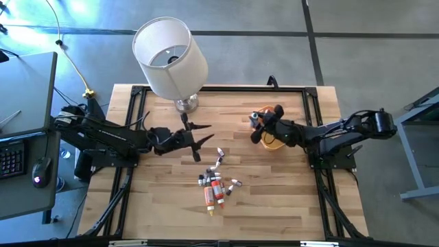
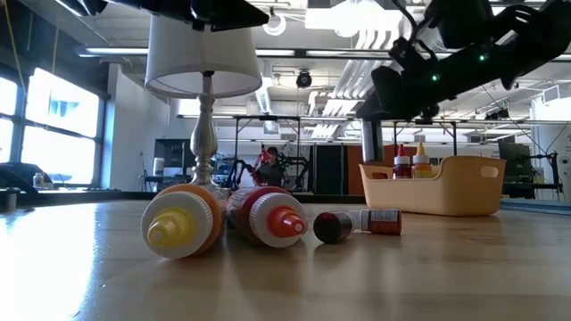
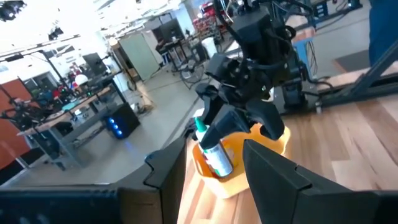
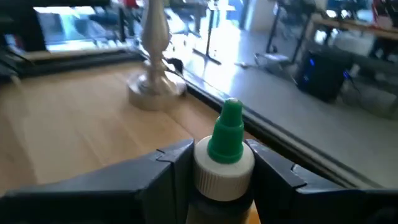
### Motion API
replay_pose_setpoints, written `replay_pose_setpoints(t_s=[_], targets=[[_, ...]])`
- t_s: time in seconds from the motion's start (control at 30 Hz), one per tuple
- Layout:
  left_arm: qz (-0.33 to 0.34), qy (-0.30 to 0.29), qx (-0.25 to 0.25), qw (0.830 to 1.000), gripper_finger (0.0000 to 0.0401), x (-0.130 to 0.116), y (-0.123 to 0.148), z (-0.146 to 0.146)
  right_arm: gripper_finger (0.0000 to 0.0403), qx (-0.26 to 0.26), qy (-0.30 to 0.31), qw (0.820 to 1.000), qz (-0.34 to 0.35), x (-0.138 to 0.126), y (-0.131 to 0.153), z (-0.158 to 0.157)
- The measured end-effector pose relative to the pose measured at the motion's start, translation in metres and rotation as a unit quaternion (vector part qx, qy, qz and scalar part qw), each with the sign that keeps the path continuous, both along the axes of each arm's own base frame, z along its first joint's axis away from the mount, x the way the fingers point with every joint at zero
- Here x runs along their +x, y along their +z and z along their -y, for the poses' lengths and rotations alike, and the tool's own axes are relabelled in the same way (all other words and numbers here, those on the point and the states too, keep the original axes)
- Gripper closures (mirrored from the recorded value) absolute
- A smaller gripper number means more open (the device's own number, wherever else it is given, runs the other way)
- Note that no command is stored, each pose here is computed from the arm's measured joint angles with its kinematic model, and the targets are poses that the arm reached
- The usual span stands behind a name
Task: Pick & Place food coloring
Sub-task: Put the large green food coloring bottle into the yellow bin
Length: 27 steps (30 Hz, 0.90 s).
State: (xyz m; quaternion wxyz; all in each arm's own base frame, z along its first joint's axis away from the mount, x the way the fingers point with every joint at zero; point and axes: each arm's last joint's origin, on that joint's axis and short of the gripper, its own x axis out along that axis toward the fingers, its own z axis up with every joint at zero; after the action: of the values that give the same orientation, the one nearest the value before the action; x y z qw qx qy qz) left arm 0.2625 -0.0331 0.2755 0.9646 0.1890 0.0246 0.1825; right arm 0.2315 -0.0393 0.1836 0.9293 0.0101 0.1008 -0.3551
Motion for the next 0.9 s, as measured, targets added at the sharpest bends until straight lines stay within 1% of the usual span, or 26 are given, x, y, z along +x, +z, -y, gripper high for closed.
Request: replay_pose_setpoints(t_s=[0.1,0.23,0.3,0.47,0.73,0.9], targets=[[-0.01,0.0,0.002,1.0,0.0245,0.0,-0.002,0.0,0.0282,0.002,-0.023,1.0,-0.01,-0.002,-0.002,0.001],[-0.009,0.0,0.0,1.0,0.0245,0.0,-0.002,0.0,0.028,-0.007,-0.085,0.996,-0.037,-0.006,-0.007,0.005],[-0.009,0.0,0.0,1.0,0.0245,0.0,-0.002,0.0,0.0279,-0.003,-0.1,0.994,-0.047,-0.008,-0.01,0.008],[-0.009,0.0,0.0,1.0,0.0245,0.0,-0.002,0.0,0.0278,0.05,-0.079,0.995,-0.036,-0.009,-0.015,0.019],[-0.005,-0.001,-0.001,1.0,0.0245,0.0,-0.001,0.0,0.0278,0.061,-0.098,0.99,-0.075,-0.006,-0.035,0.032],[-0.004,-0.001,-0.001,1.0,0.0245,0.0,-0.001,0.0,0.0275,0.051,-0.101,0.991,-0.078,-0.004,-0.038,0.038]])
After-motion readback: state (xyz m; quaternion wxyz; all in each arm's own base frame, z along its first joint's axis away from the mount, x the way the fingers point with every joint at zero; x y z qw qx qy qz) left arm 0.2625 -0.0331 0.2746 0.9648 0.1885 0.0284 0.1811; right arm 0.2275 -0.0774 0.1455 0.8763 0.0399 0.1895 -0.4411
